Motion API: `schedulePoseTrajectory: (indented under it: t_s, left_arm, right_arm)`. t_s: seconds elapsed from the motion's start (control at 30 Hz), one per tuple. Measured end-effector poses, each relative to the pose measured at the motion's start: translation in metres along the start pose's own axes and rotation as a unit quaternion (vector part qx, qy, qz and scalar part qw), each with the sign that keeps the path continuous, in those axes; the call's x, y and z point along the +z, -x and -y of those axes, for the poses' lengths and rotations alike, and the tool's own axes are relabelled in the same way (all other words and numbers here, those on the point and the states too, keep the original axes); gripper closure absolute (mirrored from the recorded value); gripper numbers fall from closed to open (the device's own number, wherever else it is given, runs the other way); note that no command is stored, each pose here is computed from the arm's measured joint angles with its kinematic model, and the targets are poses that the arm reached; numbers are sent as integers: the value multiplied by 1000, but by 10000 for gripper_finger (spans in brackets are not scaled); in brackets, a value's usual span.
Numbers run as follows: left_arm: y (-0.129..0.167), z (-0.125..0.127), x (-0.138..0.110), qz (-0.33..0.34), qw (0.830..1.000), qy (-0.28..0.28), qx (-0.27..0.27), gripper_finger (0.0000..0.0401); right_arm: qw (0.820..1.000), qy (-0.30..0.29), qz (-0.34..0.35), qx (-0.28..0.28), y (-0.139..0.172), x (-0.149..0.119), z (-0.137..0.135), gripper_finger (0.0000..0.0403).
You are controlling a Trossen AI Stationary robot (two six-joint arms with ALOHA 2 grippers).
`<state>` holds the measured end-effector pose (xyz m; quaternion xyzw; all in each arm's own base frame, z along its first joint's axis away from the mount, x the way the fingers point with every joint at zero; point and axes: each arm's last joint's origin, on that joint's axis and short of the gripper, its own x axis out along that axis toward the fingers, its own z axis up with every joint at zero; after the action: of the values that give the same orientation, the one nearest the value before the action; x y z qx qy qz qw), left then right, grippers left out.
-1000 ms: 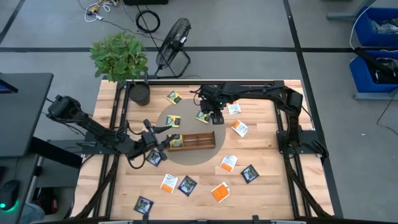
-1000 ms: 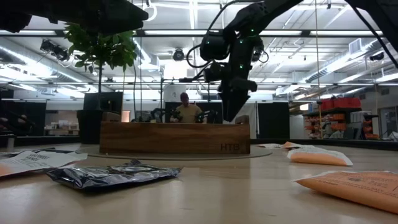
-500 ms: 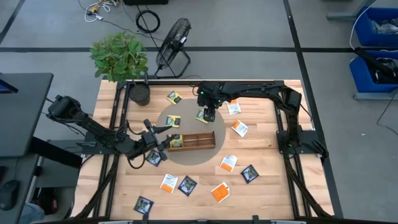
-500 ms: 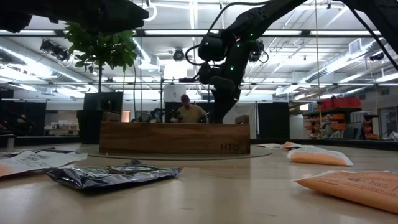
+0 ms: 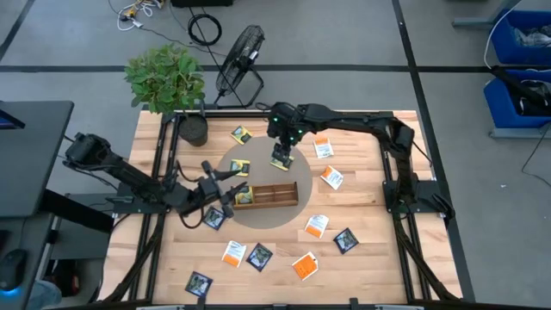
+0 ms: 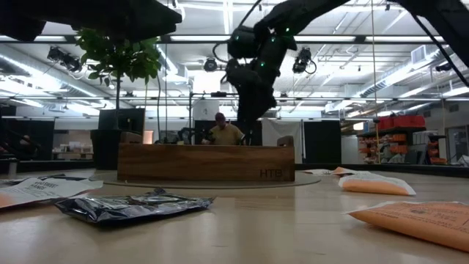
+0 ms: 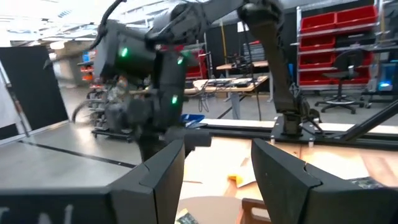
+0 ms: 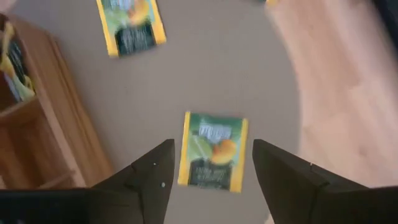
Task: Pick & Place Tea
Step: Put the right yellow tea bag into the left section of the wooden organizer
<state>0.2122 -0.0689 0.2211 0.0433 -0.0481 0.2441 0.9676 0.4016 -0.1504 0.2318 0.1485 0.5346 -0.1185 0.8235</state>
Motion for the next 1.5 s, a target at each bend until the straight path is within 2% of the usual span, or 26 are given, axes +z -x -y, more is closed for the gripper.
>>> schedulePoseTrajectory:
  t_s: [0.17,0.33,0.53,0.77,1.0,1.5]
  left_arm:
    - [-2,-1,1,4,1000,2,0,211]
    - [-2,-1,1,5,1000,-4,-4,211]
    - [-2,-1,1,5,1000,-5,-5,211]
    - [-2,-1,1,5,1000,-5,-6,211]
    - [-2,-1,1,6,1000,-4,-8,211]
    - [-2,-1,1,7,1000,-4,-13,211]
  right_arm:
    - [999,2,-42,3,-33,-1,0,179]
    - [998,3,-60,-23,-53,-2,3,179]
    - [997,-3,-75,-36,-61,-5,7,170]
    - [996,-10,-79,-37,-61,-6,7,121]
    - [993,-21,-109,-39,-74,-13,7,86]
    - [991,-23,-126,-47,-91,-17,7,81]
